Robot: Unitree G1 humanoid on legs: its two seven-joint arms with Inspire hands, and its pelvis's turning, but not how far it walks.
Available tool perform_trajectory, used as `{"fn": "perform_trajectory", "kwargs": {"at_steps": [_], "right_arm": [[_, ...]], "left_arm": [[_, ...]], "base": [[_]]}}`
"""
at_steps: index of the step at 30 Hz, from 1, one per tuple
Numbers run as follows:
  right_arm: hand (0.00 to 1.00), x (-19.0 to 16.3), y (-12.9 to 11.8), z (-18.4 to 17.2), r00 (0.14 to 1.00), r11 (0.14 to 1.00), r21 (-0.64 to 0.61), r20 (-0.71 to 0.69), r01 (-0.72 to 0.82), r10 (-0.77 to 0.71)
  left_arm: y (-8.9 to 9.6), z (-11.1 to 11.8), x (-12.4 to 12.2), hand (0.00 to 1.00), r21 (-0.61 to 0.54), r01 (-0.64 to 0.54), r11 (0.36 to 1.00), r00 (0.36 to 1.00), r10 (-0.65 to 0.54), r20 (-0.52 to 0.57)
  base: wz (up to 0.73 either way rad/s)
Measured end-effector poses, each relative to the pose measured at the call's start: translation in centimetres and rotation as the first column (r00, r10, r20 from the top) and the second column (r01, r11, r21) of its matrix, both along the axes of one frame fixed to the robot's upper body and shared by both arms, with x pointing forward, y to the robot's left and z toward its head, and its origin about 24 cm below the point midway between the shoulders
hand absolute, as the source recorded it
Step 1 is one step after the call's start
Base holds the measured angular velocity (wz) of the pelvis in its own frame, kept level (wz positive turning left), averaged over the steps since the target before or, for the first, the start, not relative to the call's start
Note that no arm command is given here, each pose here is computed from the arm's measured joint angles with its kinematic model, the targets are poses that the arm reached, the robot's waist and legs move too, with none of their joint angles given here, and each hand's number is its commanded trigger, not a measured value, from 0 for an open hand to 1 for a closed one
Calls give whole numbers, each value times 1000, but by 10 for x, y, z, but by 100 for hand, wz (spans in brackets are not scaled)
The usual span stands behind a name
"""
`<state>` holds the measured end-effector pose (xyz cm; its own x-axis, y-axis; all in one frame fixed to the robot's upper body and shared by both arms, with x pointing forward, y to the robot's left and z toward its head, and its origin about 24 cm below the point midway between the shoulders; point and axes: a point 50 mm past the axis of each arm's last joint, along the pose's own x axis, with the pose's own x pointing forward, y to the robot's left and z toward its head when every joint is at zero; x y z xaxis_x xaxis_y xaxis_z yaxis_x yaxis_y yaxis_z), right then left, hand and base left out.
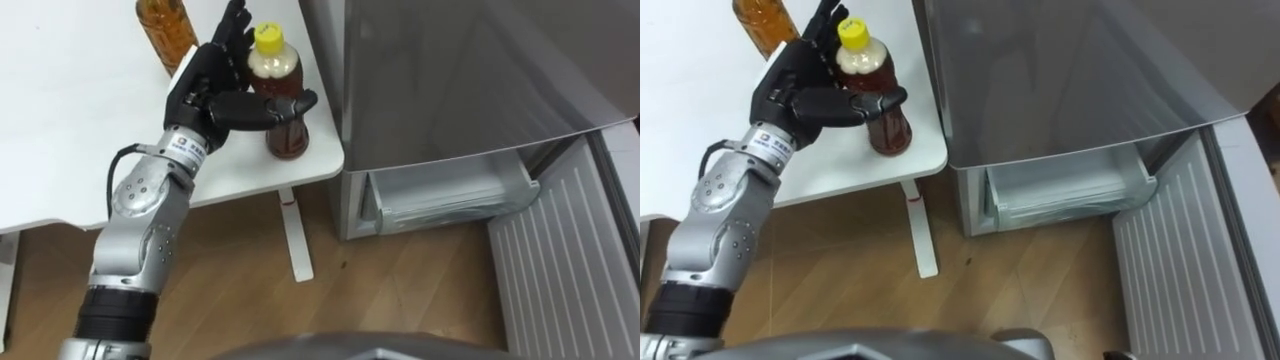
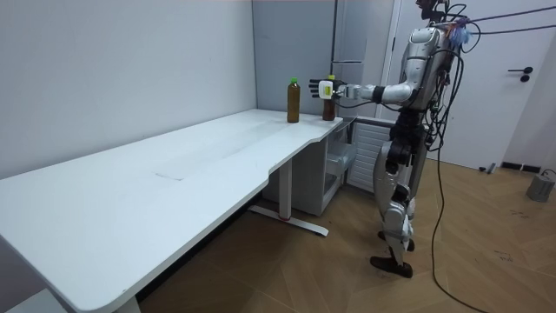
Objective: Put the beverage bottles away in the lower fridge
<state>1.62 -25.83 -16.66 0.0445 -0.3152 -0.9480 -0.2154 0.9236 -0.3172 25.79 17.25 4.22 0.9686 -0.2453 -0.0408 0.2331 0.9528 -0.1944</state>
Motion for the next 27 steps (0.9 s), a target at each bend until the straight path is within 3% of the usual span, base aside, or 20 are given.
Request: {"fn": "perform_trajectory", "kwargs": {"at_steps": [4,5,6,27], "right_arm": [[0,-2,0,0,1000,1000,0,-9,6,-6],[0,-2,0,0,1000,1000,0,-9,6,-6],[0,-2,0,0,1000,1000,0,-9,6,-6],[0,-3,7,-2,1000,999,42,-23,13,-12]], "left_arm": [[-1,1,2,0,1,4,1000,1000,-4,1],[-1,1,2,36,1,4,1000,1000,-4,0],[-1,1,2,100,1,4,1000,1000,-4,-1],[0,-2,2,100,3,7,1000,1000,-7,-20]], "base": [[0],[0],[0],[0]]}}
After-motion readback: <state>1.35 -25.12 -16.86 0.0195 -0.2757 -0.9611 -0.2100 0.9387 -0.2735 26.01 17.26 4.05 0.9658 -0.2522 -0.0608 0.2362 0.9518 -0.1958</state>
